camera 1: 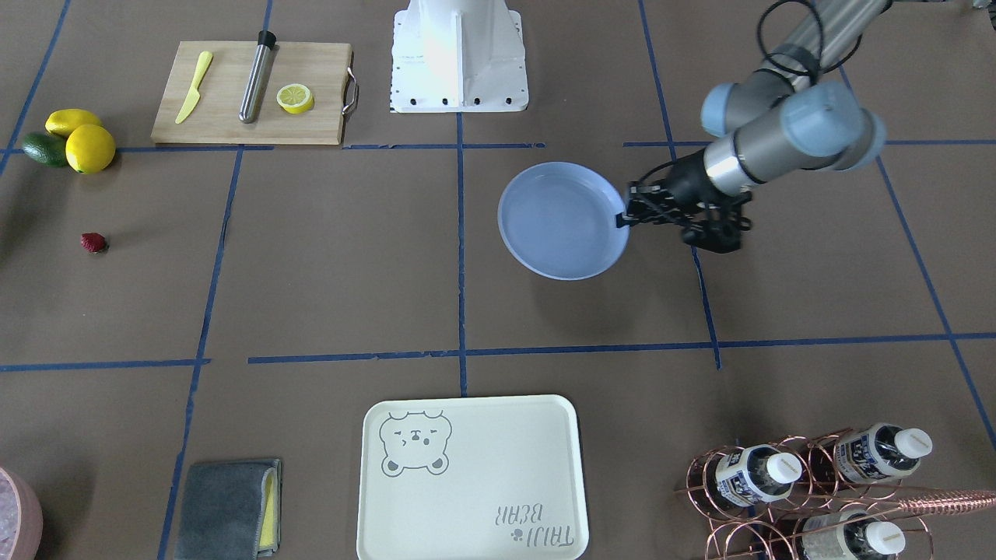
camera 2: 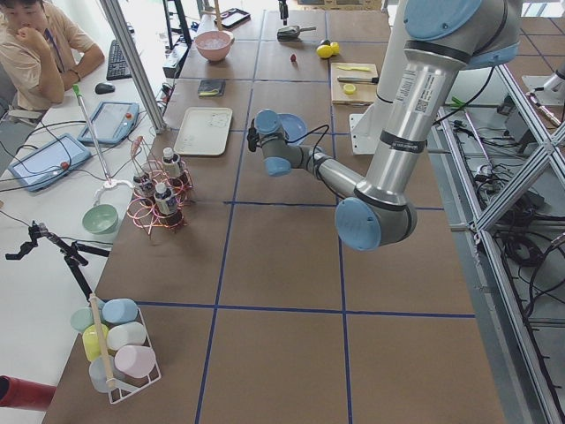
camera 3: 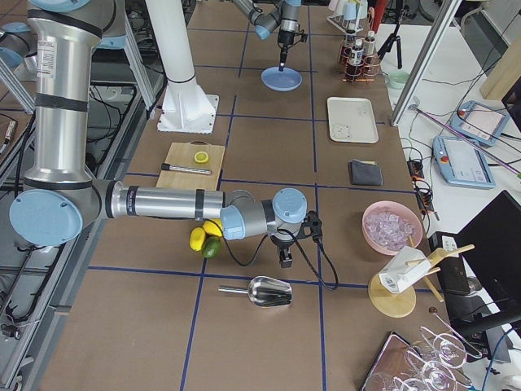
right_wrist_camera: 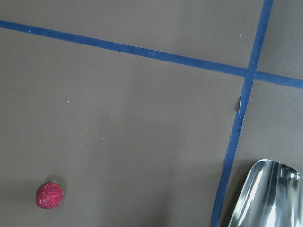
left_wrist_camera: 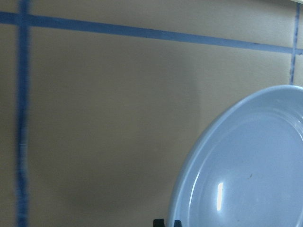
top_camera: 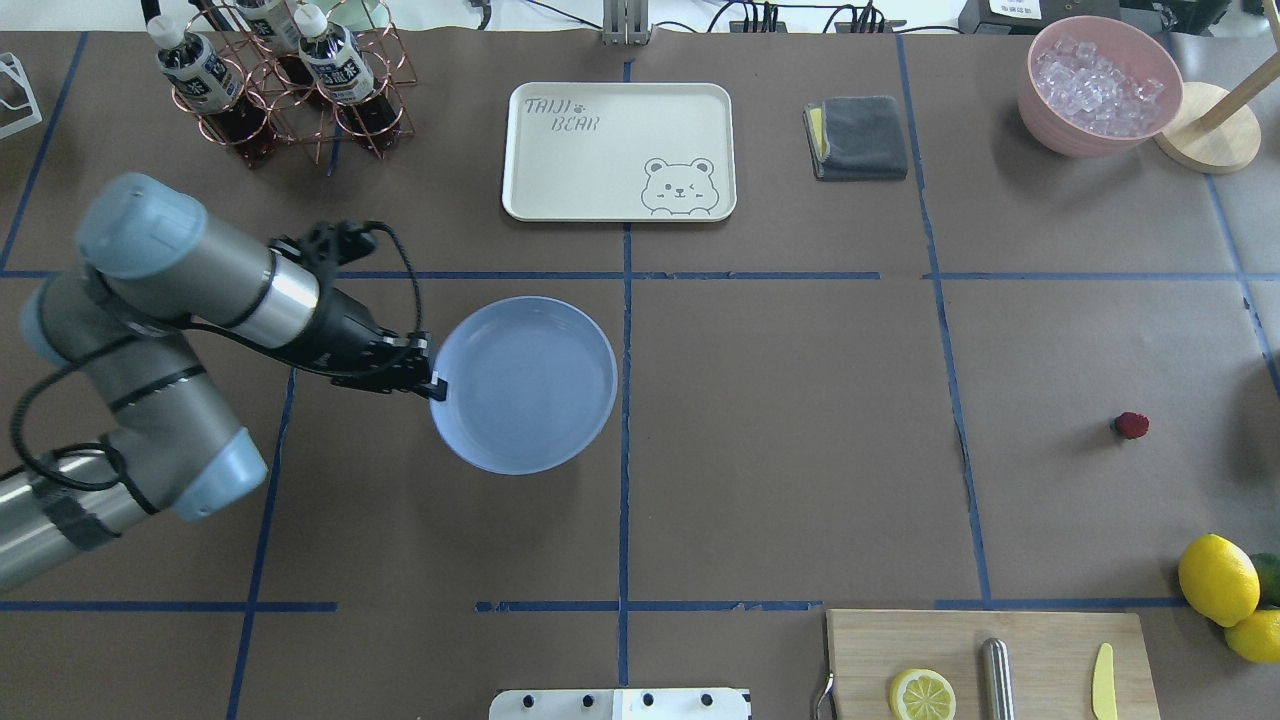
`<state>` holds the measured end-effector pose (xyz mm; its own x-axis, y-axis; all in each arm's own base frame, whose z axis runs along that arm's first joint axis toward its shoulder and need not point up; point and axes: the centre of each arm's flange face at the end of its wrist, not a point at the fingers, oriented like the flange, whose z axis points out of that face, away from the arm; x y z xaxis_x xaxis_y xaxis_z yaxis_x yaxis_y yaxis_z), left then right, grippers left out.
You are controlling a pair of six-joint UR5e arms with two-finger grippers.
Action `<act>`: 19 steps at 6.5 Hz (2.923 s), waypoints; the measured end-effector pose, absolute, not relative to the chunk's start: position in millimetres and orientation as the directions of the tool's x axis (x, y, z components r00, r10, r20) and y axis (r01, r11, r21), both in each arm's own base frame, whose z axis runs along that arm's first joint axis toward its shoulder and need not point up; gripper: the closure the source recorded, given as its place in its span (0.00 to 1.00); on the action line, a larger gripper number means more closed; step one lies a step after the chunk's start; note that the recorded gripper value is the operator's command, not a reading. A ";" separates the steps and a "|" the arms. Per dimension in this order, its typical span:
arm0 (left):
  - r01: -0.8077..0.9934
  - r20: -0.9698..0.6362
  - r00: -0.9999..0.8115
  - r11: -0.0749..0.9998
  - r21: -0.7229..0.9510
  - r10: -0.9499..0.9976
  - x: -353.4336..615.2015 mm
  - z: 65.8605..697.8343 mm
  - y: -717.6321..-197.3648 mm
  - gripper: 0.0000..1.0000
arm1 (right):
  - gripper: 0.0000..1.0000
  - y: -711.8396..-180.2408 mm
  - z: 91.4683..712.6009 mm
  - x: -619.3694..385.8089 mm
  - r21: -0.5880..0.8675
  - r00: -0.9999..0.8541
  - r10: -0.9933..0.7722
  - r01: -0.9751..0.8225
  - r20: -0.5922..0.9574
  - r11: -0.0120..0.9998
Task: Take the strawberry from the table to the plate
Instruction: 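Slide the light blue plate with the left gripper toward the table center, then hold the plate with the left gripper while the right gripper descends onto the strawberry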
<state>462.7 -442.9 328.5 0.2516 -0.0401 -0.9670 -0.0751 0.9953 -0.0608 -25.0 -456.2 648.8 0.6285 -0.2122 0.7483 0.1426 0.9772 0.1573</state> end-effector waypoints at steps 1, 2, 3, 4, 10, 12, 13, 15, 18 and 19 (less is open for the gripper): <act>-0.048 -0.965 0.256 0.996 -0.069 -0.054 506.0 312.2 -432.7 1.00 | 0.00 -456.2 648.7 -25.0 0.157 0.629 -0.211 0.142 0.748 0.977; -0.029 -0.962 0.266 0.997 -0.070 -0.059 529.0 309.3 -426.0 1.00 | 0.00 -456.2 648.9 -25.1 0.156 0.628 -0.211 0.142 0.749 0.978; -0.020 -0.960 0.273 0.997 -0.070 -0.061 537.9 310.1 -424.2 1.00 | 0.00 -456.1 649.0 -25.4 0.155 0.627 -0.210 0.142 0.750 0.978; -0.018 -0.959 0.276 0.997 -0.069 -0.062 541.7 310.5 -423.7 1.00 | 0.00 -456.2 648.8 -25.5 0.155 0.626 -0.211 0.142 0.751 0.978; 0.006 -0.966 0.255 0.999 -0.047 -0.047 536.0 298.2 -426.5 0.27 | 0.00 -457.6 617.7 -47.3 0.162 0.583 -0.217 0.145 0.783 0.976; 0.026 -0.974 0.225 0.999 -0.032 -0.037 515.2 285.4 -430.9 0.27 | 0.00 -452.8 587.4 -92.3 0.120 0.614 -0.180 0.138 0.769 0.983; 0.033 -0.975 0.218 0.999 -0.028 -0.035 509.3 282.7 -431.7 0.27 | 0.00 -446.1 578.7 -119.6 0.113 0.644 -0.158 0.111 0.749 0.987; 0.047 -0.978 0.206 0.999 -0.020 -0.030 499.4 276.8 -434.4 0.27 | 0.00 -411.8 582.0 -178.8 0.105 0.673 -0.073 -0.006 0.736 0.994; 0.054 -0.977 0.211 0.998 -0.023 -0.034 494.3 281.7 -436.2 0.27 | 0.09 -402.9 605.6 -195.1 0.062 0.683 -0.018 -0.040 0.730 0.997; 0.054 -0.977 0.212 0.998 -0.024 -0.035 493.8 282.5 -436.2 0.27 | 0.12 -401.1 607.1 -200.5 0.050 0.683 -0.010 -0.039 0.730 0.998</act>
<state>493.8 -436.2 282.5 0.2117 -0.0349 -0.9767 0.0539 0.9983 -0.0240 -200.5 -401.1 607.1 0.6834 -0.0102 0.7300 -0.0386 0.9980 0.0501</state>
